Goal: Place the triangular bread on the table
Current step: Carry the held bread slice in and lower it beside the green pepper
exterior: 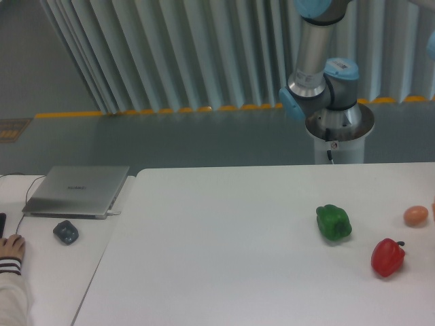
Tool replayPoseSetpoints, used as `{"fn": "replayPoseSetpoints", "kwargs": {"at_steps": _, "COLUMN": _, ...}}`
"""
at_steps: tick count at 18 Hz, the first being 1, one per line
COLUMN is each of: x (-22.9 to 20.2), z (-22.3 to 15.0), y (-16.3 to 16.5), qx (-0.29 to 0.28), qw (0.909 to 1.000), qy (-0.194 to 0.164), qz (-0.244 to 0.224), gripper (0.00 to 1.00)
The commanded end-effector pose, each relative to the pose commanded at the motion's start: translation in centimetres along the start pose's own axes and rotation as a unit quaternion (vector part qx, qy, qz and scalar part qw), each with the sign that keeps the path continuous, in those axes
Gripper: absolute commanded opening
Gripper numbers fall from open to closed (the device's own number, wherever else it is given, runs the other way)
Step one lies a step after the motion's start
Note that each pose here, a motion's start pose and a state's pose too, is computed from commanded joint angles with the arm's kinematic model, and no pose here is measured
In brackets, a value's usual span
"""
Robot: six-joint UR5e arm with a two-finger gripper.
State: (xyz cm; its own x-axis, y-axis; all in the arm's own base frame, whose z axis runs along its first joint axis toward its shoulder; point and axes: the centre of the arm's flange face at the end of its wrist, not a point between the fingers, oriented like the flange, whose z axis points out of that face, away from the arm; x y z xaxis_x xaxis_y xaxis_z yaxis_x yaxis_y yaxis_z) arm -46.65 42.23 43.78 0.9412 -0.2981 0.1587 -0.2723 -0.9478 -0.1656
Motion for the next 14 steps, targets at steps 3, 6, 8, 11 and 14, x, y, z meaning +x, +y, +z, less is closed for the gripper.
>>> {"fn": "replayPoseSetpoints", "kwargs": {"at_steps": 3, "x": 1.3, "z": 1.9, "y": -4.3, "qx": 0.003, "qw": 0.9991, "qy": -0.021, "qz": -0.037, "gripper": 0.00}}
{"fn": "replayPoseSetpoints", "kwargs": {"at_steps": 6, "x": 3.9, "z": 5.8, "y": -10.4, "qx": 0.022, "qw": 0.9942, "qy": -0.069, "qz": -0.079, "gripper": 0.00}}
{"fn": "replayPoseSetpoints", "kwargs": {"at_steps": 8, "x": 4.5, "z": 6.4, "y": -11.9, "qx": 0.031, "qw": 0.9915, "qy": -0.072, "qz": -0.104, "gripper": 0.00}}
{"fn": "replayPoseSetpoints", "kwargs": {"at_steps": 11, "x": 5.6, "z": 6.6, "y": -14.5, "qx": 0.071, "qw": 0.9861, "qy": -0.080, "qz": -0.127, "gripper": 0.00}}
{"fn": "replayPoseSetpoints", "kwargs": {"at_steps": 14, "x": 6.8, "z": 7.6, "y": -16.0, "qx": 0.079, "qw": 0.9845, "qy": -0.077, "qz": -0.136, "gripper": 0.00}}
